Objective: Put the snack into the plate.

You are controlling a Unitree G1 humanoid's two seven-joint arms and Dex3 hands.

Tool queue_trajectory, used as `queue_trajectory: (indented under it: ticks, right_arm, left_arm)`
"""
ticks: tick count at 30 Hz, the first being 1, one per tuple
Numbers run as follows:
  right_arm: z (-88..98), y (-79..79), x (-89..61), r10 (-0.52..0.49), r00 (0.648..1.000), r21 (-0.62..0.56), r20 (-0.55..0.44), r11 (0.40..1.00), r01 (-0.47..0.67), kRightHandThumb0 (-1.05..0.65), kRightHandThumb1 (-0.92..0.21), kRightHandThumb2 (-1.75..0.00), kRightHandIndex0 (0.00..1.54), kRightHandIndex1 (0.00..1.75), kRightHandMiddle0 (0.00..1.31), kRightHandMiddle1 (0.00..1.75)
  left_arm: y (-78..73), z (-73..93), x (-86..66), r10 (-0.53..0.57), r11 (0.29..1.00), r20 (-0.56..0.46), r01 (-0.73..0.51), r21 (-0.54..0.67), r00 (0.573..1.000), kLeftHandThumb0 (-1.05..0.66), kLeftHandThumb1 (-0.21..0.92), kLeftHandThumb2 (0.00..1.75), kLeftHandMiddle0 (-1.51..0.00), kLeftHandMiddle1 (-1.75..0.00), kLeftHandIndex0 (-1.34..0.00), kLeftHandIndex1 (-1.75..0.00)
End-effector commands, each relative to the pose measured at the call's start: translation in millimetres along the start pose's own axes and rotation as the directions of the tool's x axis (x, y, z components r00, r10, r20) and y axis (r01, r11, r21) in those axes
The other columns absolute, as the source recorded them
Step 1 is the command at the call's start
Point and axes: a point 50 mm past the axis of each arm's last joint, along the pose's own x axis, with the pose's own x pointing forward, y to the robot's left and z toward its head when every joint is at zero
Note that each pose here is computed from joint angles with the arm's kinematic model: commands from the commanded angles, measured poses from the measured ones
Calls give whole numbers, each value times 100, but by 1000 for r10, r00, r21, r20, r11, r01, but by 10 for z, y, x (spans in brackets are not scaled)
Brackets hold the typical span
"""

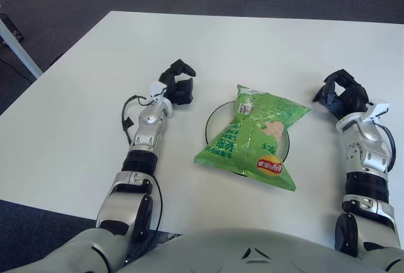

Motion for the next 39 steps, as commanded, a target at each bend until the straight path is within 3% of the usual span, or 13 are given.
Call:
queue_trajectory:
  ticks: [1, 8, 14, 24, 39]
  right_arm:
    - [-363, 44, -106, -41, 986, -3, -161, 999, 41, -50, -26, -139, 111, 175, 66, 175]
    - [-290, 165, -126, -54, 989, -66, -138, 997, 45, -51, -24, -142, 122, 175, 68, 175]
    - [-321, 196, -163, -52, 982, -87, -179, 996, 37, -51, -24, -141, 128, 175, 67, 175]
    - [-350, 185, -186, -18, 971, -76, -239, 997, 0, -50, -27, -138, 129, 175, 65, 175]
    - [-334, 157, -174, -37, 967, -127, -253, 992, 5, -50, -27, -138, 132, 175, 65, 175]
  left_arm:
    - [62, -270, -167, 15, 1000, -104, -17, -23, 994, -44, 42, 118, -109, -175, -53, -175]
    - [94, -274, -171, -2, 1000, -92, 0, -23, 996, -44, 44, 116, -110, -175, -51, -175]
    - [112, -282, -164, -5, 999, -87, 2, -33, 996, -44, 44, 116, -110, -175, -51, -175]
    - [108, -282, -157, 12, 1000, -68, -14, -27, 998, -45, 41, 120, -110, -175, -54, -175]
    - [100, -289, -123, 7, 999, -80, -10, -31, 997, -45, 39, 123, -108, -175, -55, -175]
